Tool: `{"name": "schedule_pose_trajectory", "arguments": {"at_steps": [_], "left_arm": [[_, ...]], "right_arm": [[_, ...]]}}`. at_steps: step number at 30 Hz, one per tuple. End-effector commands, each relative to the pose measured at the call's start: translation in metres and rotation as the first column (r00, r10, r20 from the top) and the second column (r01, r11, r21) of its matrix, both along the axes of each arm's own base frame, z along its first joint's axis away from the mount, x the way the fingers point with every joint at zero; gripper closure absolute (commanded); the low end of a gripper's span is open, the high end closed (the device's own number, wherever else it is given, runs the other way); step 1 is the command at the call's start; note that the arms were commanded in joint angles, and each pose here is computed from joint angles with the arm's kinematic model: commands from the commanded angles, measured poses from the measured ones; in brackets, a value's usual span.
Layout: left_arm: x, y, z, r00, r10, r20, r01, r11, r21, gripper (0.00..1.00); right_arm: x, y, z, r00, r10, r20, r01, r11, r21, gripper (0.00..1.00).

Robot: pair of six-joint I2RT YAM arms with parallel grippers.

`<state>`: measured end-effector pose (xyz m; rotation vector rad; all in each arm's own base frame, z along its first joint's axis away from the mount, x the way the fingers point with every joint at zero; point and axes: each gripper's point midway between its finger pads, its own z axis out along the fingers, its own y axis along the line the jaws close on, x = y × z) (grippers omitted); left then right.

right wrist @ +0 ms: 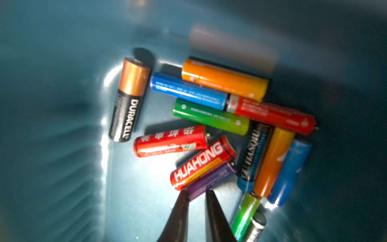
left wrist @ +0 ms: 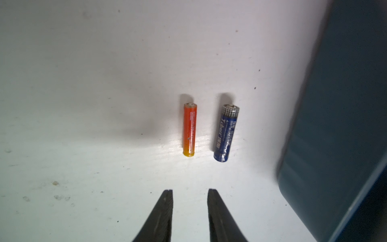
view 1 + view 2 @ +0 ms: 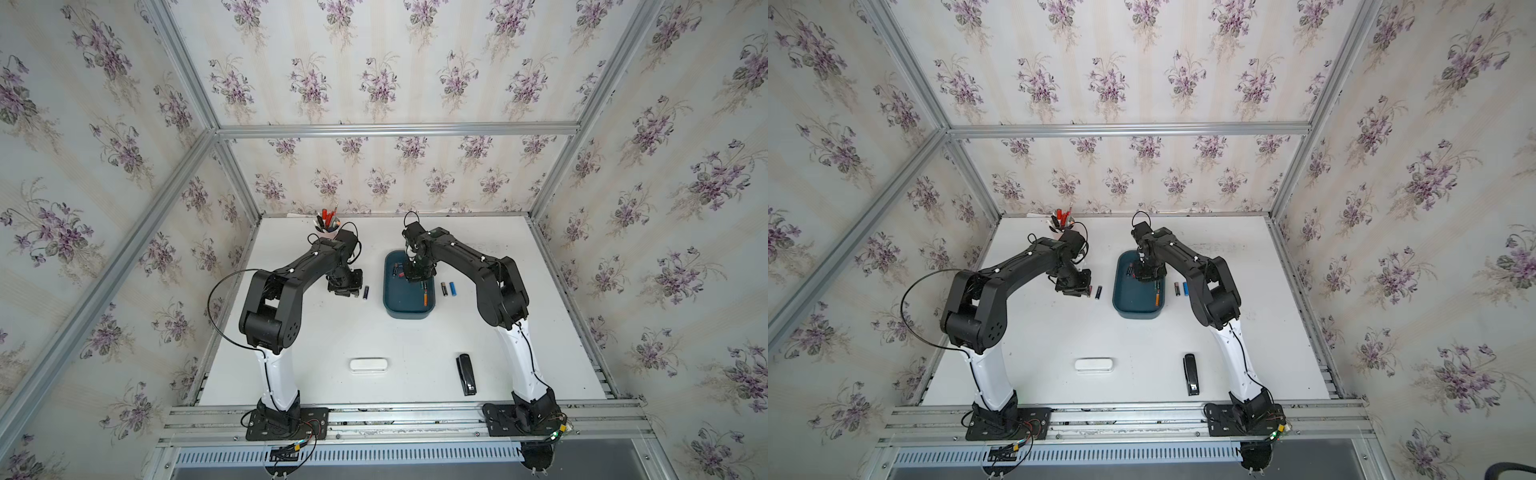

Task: Take the batteries out of the storage box
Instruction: Pick up the battery from the storage box.

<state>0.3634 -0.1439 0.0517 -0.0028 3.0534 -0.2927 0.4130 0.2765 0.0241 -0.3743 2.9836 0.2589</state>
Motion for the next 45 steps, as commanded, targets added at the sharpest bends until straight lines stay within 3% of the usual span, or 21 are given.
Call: {"name": "schedule_pose_trajectory", "arguments": {"at_steps": [1,6,14,21,45], "left_arm": [[-0.001,0.0,0.003,1.0,-0.01,0.001,0.01,1.0,-0.005,0.66],[-0.001,0.0,0.004,1.0,-0.008,0.002,0.008,1.0,-0.004,0.66],[-0.002,-0.001,0.006,1.0,-0.007,0.005,0.007,1.0,-0.009,0.66],[-0.006,0.002,0.007,1.0,-0.008,0.005,0.008,1.0,-0.003,0.66],[-0.004,0.0,0.011,1.0,-0.014,0.007,0.014,0.999,-0.032,0.65]], "right_arm": [[-0.005,-0.013,-0.002,1.0,0.005,-0.015,-0.006,0.998,-0.06,0.75],[-0.002,-0.015,-0.004,1.0,-0.012,-0.005,0.011,0.997,-0.074,0.66],[0.006,0.0,0.011,0.997,-0.074,0.026,0.073,0.997,0.017,0.62],[0.001,-0.004,-0.008,0.997,-0.069,-0.022,0.069,0.997,-0.021,0.59],[-0.01,-0.016,-0.006,0.999,-0.036,-0.034,0.034,0.997,-0.069,0.81]]}}
